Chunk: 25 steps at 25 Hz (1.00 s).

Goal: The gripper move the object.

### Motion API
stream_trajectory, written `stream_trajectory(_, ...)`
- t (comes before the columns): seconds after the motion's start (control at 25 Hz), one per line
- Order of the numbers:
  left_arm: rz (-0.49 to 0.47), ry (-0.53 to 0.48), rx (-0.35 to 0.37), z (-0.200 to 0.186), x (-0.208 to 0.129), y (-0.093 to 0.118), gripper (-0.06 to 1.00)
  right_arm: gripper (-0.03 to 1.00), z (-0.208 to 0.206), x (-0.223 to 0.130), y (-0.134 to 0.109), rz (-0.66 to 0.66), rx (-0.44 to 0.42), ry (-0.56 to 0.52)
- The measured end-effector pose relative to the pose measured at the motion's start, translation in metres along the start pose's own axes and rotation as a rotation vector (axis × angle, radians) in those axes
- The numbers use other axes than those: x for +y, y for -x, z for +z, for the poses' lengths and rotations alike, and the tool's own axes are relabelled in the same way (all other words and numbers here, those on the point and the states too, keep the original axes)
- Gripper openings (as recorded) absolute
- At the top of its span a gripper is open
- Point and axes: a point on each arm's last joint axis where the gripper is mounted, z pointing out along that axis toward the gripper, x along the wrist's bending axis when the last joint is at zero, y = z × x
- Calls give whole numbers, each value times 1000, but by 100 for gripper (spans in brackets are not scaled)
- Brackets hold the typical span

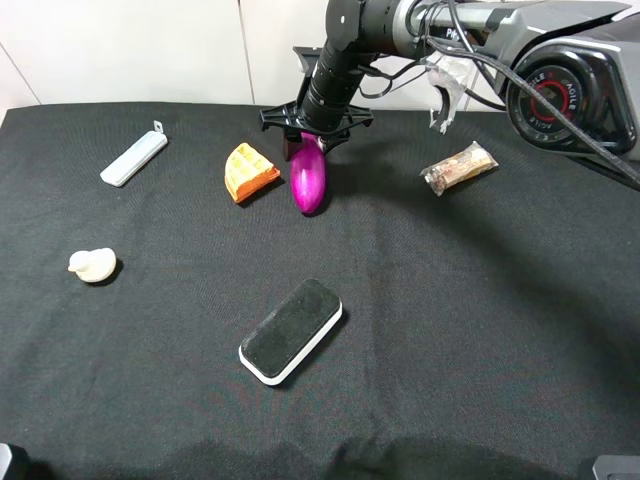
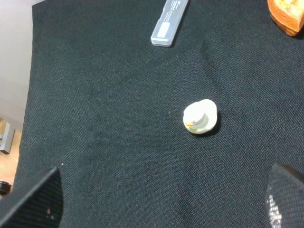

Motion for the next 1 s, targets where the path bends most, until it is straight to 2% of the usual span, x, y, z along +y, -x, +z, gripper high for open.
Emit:
stream_trajectory(0.2,0,0,0,0,0,0,91,42,0,0,0,1,0,0)
stream_trajectory(0.52,0,0,0,0,0,0,91,64,0,0,0,1,1,5)
stream_trajectory(1.0,0,0,0,0,0,0,91,67,-2,-1,0,0,-1,-16)
